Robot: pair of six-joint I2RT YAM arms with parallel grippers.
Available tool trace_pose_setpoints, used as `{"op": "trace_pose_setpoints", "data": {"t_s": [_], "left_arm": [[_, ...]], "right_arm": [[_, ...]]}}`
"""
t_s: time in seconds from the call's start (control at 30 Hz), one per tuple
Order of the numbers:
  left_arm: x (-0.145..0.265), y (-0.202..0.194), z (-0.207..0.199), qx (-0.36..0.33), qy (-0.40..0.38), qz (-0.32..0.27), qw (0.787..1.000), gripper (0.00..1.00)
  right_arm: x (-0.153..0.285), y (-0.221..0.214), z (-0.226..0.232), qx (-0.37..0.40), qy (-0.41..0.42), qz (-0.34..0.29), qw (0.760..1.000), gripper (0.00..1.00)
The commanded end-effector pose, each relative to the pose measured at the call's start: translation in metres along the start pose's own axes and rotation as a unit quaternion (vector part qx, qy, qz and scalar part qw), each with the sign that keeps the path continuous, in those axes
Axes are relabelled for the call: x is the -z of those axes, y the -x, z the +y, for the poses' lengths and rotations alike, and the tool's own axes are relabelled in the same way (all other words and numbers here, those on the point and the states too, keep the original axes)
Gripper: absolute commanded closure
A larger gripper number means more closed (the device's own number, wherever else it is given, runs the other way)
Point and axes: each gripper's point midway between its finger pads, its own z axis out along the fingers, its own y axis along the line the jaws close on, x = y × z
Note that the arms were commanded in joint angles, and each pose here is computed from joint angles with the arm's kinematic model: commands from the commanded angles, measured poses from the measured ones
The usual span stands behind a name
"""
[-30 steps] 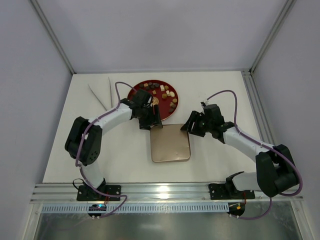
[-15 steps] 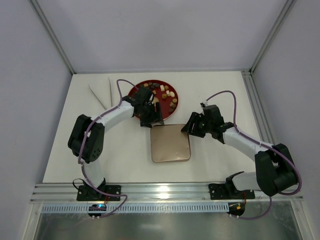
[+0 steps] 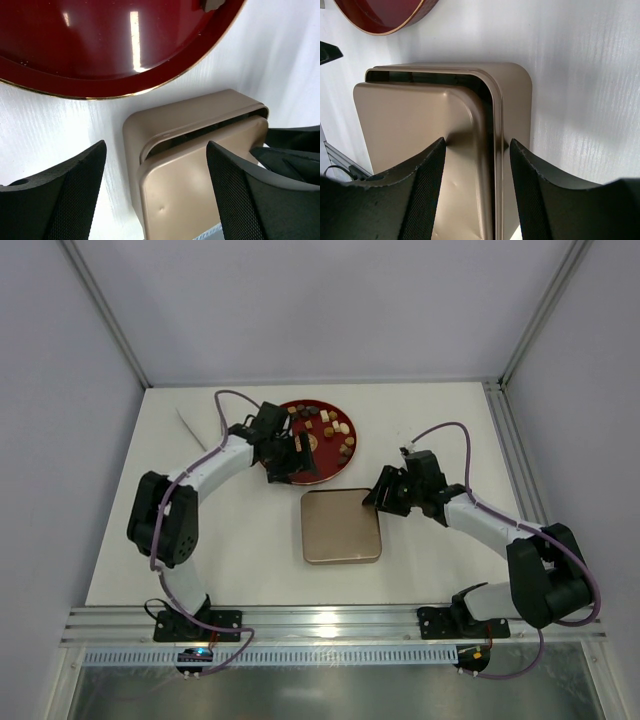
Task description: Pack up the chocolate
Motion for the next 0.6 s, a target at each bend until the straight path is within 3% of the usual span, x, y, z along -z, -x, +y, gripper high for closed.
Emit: {"op": "trace_pose_setpoints", "data": {"t_s": [0.0,0.37,0.57], "left_arm": [[0.032,0.006,-0.021,-0.028,-0.038,-0.026,0.999,0.20],[0.059,-0.071,0.006,-0.025,-0.047,0.015,0.998,0.22],[0.060,-0.112,0.008,-0.014,-0.046,0.030,0.998,0.18]], "right_arm": [[-0.002,0.007,0.004,0.009,0.006,-0.015,1.000,0.44],[-0.002,0.008,0.006,0.007,0.010,-0.017,1.000,0.44],[-0.002,0.009,0.007,0.007,0.011,-0.017,1.000,0.44]]}}
